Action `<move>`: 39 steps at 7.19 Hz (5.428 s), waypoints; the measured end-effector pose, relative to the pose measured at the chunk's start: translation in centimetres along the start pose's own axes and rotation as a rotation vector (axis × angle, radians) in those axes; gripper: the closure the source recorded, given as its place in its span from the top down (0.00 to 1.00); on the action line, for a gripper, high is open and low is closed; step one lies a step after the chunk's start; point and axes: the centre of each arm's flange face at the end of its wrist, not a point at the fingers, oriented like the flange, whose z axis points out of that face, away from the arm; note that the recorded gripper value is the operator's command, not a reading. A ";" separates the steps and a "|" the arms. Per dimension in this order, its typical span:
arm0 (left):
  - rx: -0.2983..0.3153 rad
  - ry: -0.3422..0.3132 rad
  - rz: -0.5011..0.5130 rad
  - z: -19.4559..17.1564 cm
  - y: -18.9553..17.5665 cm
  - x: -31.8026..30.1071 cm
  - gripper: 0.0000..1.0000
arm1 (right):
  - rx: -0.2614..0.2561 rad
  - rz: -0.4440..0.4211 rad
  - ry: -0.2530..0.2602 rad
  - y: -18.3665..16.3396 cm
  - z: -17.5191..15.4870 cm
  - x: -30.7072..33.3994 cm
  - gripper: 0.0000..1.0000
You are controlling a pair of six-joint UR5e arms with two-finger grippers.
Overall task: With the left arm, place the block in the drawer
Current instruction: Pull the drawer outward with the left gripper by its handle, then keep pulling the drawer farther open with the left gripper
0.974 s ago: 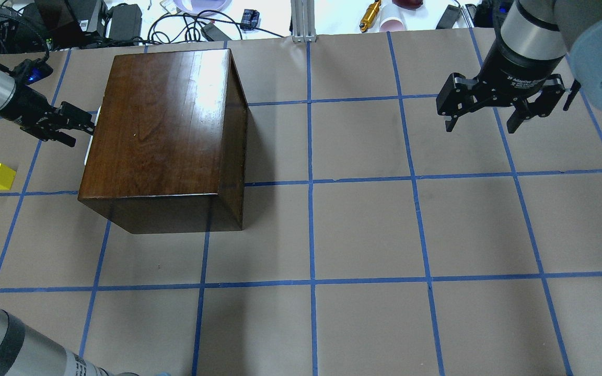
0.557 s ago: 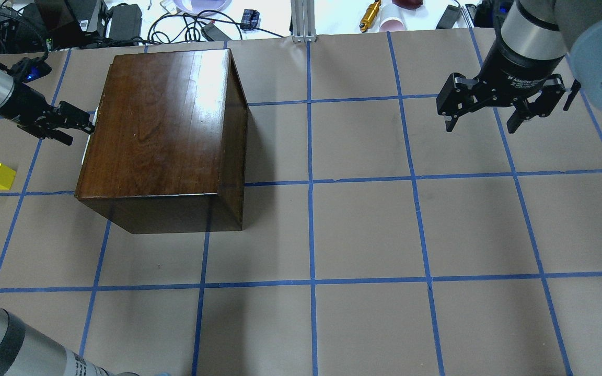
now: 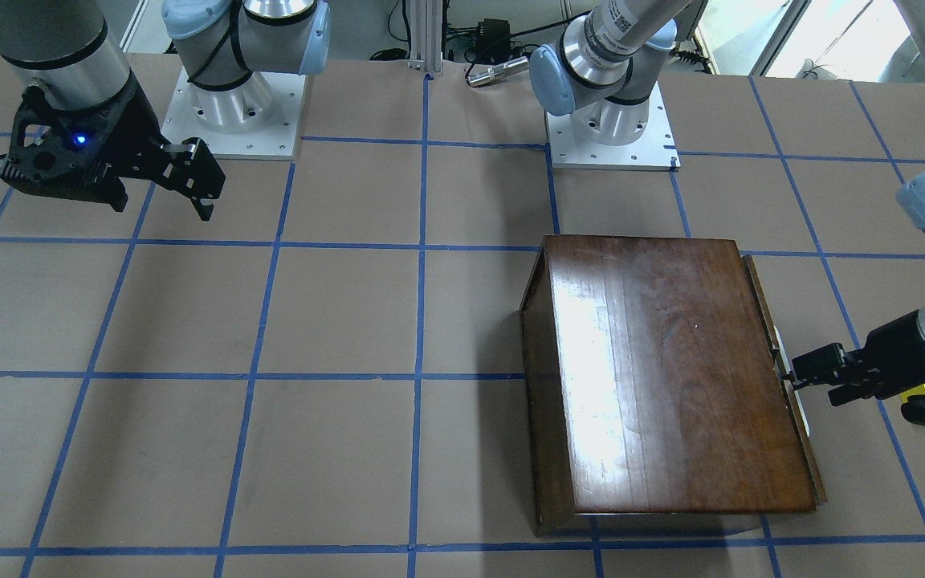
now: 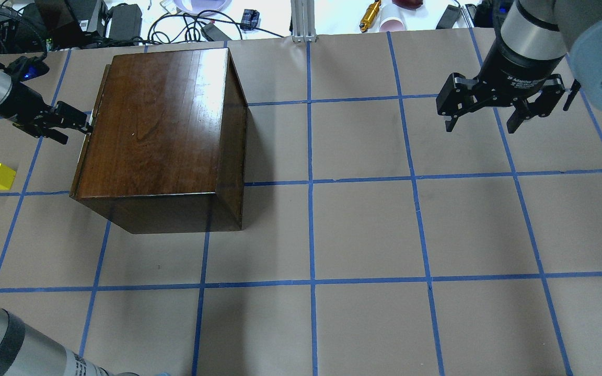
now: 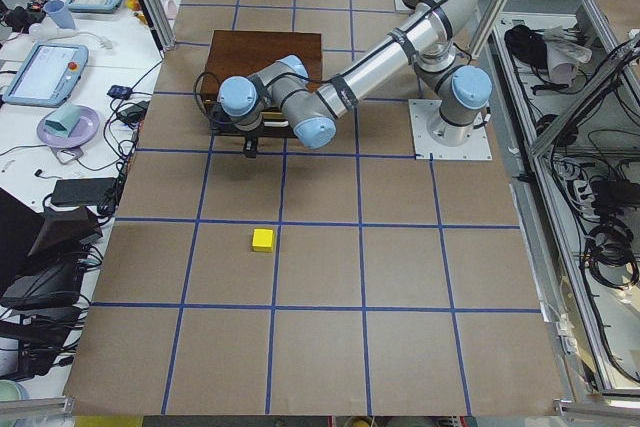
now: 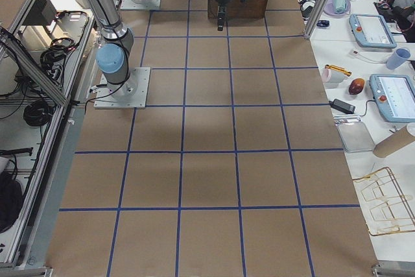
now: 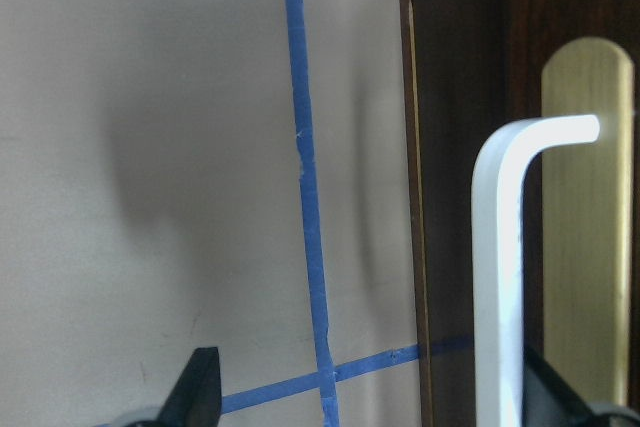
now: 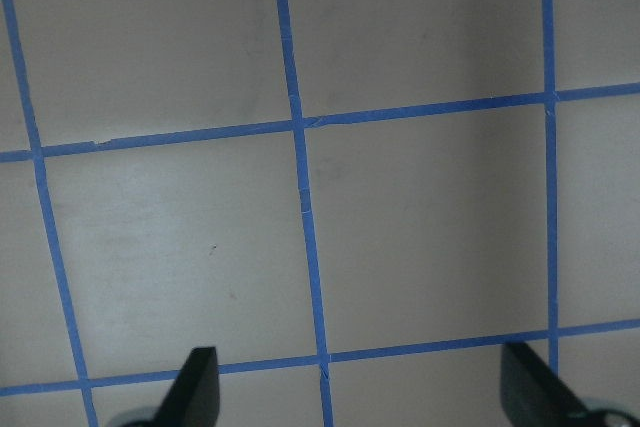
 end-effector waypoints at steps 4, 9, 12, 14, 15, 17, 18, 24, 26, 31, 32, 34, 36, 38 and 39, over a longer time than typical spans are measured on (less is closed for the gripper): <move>0.007 -0.028 0.007 -0.9 -0.4 -0.2 1.00 | 0.000 0.000 0.000 0.0 0.0 0.0 1.00; 0.007 -0.056 0.045 -1.0 -0.6 -0.7 1.00 | 0.000 0.000 0.000 0.0 0.0 0.0 1.00; 0.014 -0.080 0.059 -1.4 -1.0 -1.0 1.00 | 0.000 0.000 0.000 0.0 0.0 0.0 1.00; 0.013 -0.096 0.073 -1.7 -1.3 -1.3 1.00 | -0.001 0.000 0.000 0.0 0.0 0.0 1.00; 0.012 -0.101 0.086 -1.8 -1.5 -1.4 1.00 | 0.000 0.000 0.000 0.0 0.0 0.0 1.00; 0.013 -0.109 0.101 -2.0 -1.8 -1.7 1.00 | 0.000 0.000 0.000 0.0 0.0 0.0 1.00; 0.010 -0.117 0.112 -2.1 -2.0 -1.9 1.00 | 0.000 0.000 0.000 0.0 0.0 0.0 1.00; 0.006 -0.128 0.155 -2.1 -2.5 -2.9 1.00 | -0.001 0.000 0.000 0.0 0.0 0.0 1.00; 0.013 -0.136 0.167 -2.6 -2.8 -3.3 1.00 | 0.000 0.001 0.000 0.0 0.0 0.0 1.00; 0.017 -0.144 0.193 -2.8 -3.4 -4.7 1.00 | 0.000 0.000 0.000 0.0 0.0 0.0 1.00; 0.018 -0.145 0.196 -2.8 -3.5 -5.0 1.00 | 0.000 0.000 0.000 0.0 0.0 0.0 1.00; 0.016 -0.161 0.200 -3.3 -3.6 -5.5 1.00 | 0.000 0.000 0.000 0.0 0.0 0.0 1.00; 0.014 -0.170 0.208 -3.4 -3.9 -5.8 1.00 | 0.000 0.000 0.000 0.0 0.0 0.0 1.00; 0.011 -0.174 0.215 -3.4 -4.0 -6.1 1.00 | 0.000 0.000 0.000 0.0 0.0 0.0 1.00; 0.009 -0.176 0.219 -3.4 -3.9 -6.4 1.00 | 0.000 0.000 0.000 0.0 0.0 0.0 1.00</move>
